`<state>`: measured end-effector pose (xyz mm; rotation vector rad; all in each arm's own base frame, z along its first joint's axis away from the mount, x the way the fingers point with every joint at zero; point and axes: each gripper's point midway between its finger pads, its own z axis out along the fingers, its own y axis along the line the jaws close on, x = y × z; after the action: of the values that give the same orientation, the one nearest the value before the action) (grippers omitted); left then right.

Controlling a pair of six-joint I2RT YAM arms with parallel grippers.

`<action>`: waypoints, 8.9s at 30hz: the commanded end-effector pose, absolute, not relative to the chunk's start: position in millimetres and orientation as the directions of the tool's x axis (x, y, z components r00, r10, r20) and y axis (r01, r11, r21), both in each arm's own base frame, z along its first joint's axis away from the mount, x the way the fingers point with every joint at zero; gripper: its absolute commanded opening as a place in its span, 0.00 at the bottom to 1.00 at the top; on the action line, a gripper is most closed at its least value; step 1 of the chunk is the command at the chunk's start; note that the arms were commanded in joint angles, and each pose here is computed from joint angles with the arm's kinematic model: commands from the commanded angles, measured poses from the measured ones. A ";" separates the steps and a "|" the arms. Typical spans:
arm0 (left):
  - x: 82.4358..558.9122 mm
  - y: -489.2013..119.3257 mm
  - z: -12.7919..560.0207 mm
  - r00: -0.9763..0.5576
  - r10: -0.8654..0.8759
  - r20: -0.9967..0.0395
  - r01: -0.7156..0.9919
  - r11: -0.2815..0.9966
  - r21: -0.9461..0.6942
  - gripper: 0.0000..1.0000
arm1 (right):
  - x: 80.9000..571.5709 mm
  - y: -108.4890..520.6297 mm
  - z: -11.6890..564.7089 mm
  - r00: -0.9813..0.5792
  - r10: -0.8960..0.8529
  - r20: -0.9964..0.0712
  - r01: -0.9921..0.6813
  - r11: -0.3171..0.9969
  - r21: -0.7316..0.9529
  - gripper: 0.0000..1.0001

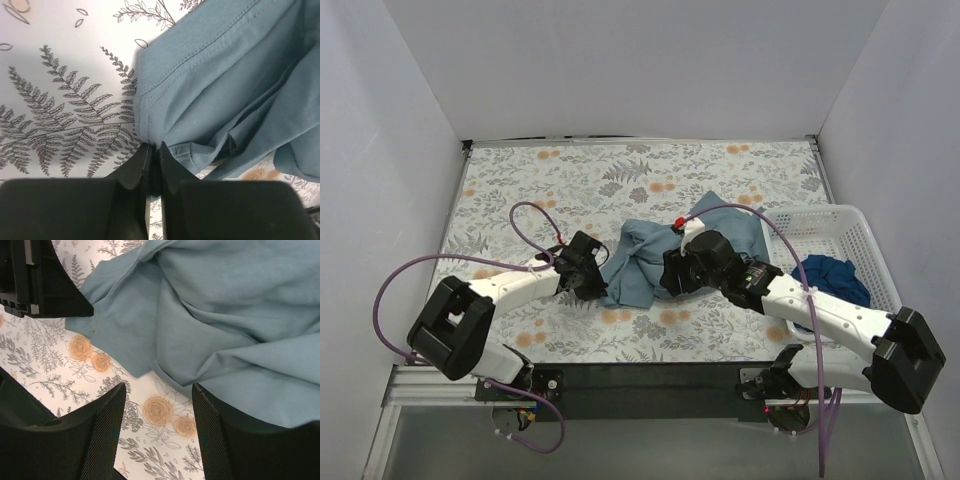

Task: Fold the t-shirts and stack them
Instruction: Flatten the tshirt out

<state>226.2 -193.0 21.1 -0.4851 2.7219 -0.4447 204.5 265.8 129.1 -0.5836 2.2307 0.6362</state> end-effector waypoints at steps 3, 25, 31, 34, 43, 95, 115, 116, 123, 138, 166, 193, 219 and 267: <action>244.4 -175.7 57.4 -0.801 -0.420 -0.426 -0.276 0.891 -0.360 0.00 | 218.2 314.9 150.8 -0.621 -0.099 -0.778 -0.603 0.694 0.393 0.63; 233.3 -156.4 72.9 -0.747 -0.458 -0.481 -0.288 0.876 -0.388 0.00 | 266.4 391.4 97.4 -0.699 0.045 -0.714 -0.353 0.846 0.399 0.19; 252.3 -76.1 110.6 -0.614 -0.446 -0.652 -0.382 0.890 -0.249 0.00 | 351.1 358.1 230.2 -0.327 -0.200 -0.923 -0.465 0.885 -0.027 0.01; 258.3 -37.5 136.5 -0.517 -0.443 -0.733 -0.442 0.871 -0.214 0.00 | 459.8 285.0 339.5 -0.130 -0.243 -0.961 -0.244 0.947 -0.206 0.01; 255.9 -33.3 125.7 -0.487 -0.493 -0.721 -0.490 0.838 -0.241 0.00 | 408.2 246.8 226.0 -0.424 -0.356 -0.833 -0.380 0.904 -0.193 0.72; 384.0 -109.4 60.1 -0.472 -0.785 -0.400 -0.793 0.577 -0.196 0.43 | 253.9 214.5 92.8 -0.614 -0.206 -0.762 -0.529 0.824 0.203 0.69; 349.5 -105.6 57.5 -0.457 -0.780 -0.428 -0.811 0.563 -0.160 0.17 | 252.8 213.8 90.2 -0.612 -0.203 -0.765 -0.529 0.824 0.204 0.69; 349.6 -104.7 58.6 -0.454 -0.779 -0.432 -0.811 0.562 -0.160 0.16 | 252.3 214.1 89.9 -0.613 -0.203 -0.763 -0.529 0.824 0.205 0.69; 350.7 -93.8 62.3 -0.441 -0.757 -0.483 -0.815 0.563 -0.137 0.14 | 252.6 214.1 88.7 -0.617 -0.204 -0.761 -0.526 0.825 0.205 0.69; 374.7 -111.6 84.7 -0.368 -0.810 -0.457 -0.782 0.535 -0.320 0.38 | 252.1 214.4 87.4 -0.619 -0.205 -0.758 -0.528 0.823 0.209 0.69; 374.3 -116.3 47.2 -0.432 -0.792 -0.431 -0.800 0.557 -0.221 0.20 | 250.2 217.1 83.1 -0.626 -0.216 -0.750 -0.540 0.813 0.217 0.69; 382.7 -107.9 85.3 -0.440 -0.746 -0.501 -0.767 0.602 -0.223 0.00 | 253.5 222.2 87.6 -0.617 -0.224 -0.754 -0.557 0.801 0.217 0.69; 184.9 0.8 192.7 -0.144 -0.772 -0.620 -0.635 0.552 -0.540 0.00 | 340.2 247.4 106.0 -0.587 -0.284 -0.758 -0.518 0.851 0.083 0.67; 207.3 -6.6 201.8 -0.180 -0.729 -0.660 -0.613 0.608 -0.504 0.00 | 510.4 221.3 11.4 -0.684 -0.354 -0.638 -0.528 0.843 0.098 0.53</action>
<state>205.5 -9.3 193.2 -1.0800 1.9112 -0.1477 530.2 229.7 28.1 -0.6155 2.2990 0.3692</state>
